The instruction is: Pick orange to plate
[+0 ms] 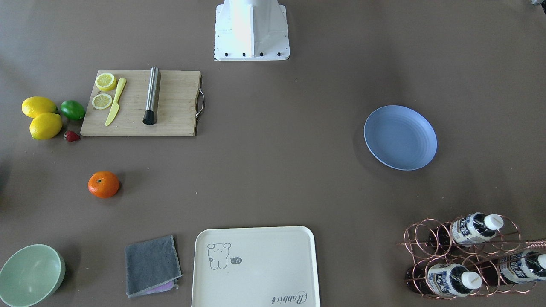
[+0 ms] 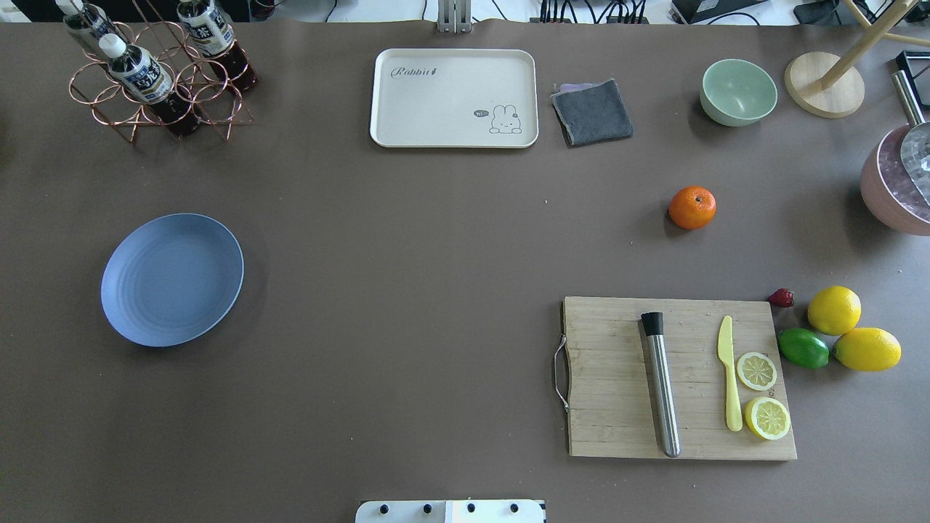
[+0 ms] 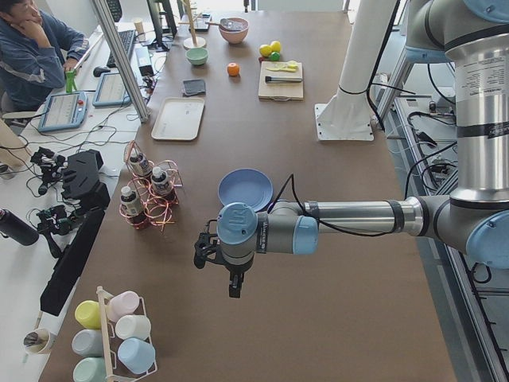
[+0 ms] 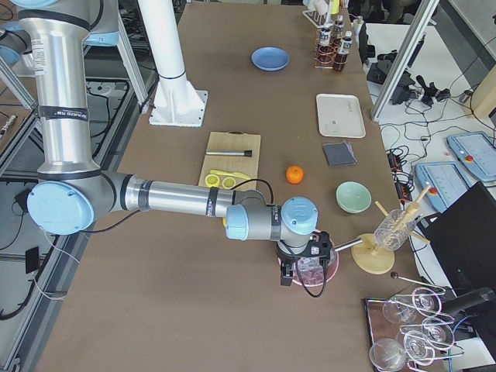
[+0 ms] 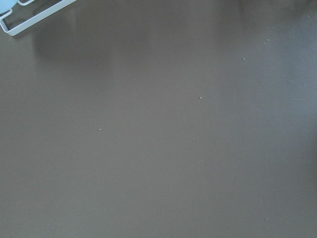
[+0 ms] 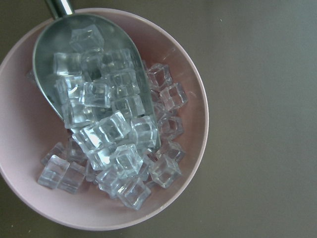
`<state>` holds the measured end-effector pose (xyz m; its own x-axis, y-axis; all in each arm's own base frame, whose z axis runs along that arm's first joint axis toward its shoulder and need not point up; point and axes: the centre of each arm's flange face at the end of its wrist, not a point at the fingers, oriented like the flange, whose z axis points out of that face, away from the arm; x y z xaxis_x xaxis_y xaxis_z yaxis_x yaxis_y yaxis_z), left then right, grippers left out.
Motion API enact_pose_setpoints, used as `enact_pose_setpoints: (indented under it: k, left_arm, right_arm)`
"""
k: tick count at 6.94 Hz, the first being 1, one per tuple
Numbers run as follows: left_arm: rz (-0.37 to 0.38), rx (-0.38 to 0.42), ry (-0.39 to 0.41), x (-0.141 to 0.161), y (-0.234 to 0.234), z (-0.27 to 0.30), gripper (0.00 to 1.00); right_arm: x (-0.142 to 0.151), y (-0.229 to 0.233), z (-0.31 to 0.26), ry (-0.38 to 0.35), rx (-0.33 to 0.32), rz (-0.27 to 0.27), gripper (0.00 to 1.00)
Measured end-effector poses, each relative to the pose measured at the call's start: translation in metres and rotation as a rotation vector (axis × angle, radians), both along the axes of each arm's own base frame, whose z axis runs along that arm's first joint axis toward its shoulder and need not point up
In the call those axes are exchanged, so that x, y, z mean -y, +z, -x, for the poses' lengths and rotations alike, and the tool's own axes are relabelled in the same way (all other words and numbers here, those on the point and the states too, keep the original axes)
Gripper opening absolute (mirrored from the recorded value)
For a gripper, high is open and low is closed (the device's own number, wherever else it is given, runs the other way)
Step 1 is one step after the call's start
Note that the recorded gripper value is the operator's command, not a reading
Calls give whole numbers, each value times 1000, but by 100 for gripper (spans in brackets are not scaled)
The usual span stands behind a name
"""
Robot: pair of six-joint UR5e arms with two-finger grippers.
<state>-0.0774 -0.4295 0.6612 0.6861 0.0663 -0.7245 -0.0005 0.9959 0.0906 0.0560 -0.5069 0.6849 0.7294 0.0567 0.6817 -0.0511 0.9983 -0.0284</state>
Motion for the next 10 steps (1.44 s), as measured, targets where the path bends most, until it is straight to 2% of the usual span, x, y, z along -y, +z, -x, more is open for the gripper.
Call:
enact_pose_setpoints:
  k: [8, 10]
  left_arm:
    - [-21, -8, 5, 3, -9, -2, 98]
    - [-60, -7, 4, 9, -28, -2, 98]
  right_arm:
    - [0, -1, 0, 0, 0, -2, 100]
    - [1, -5, 0, 0, 2, -11, 100]
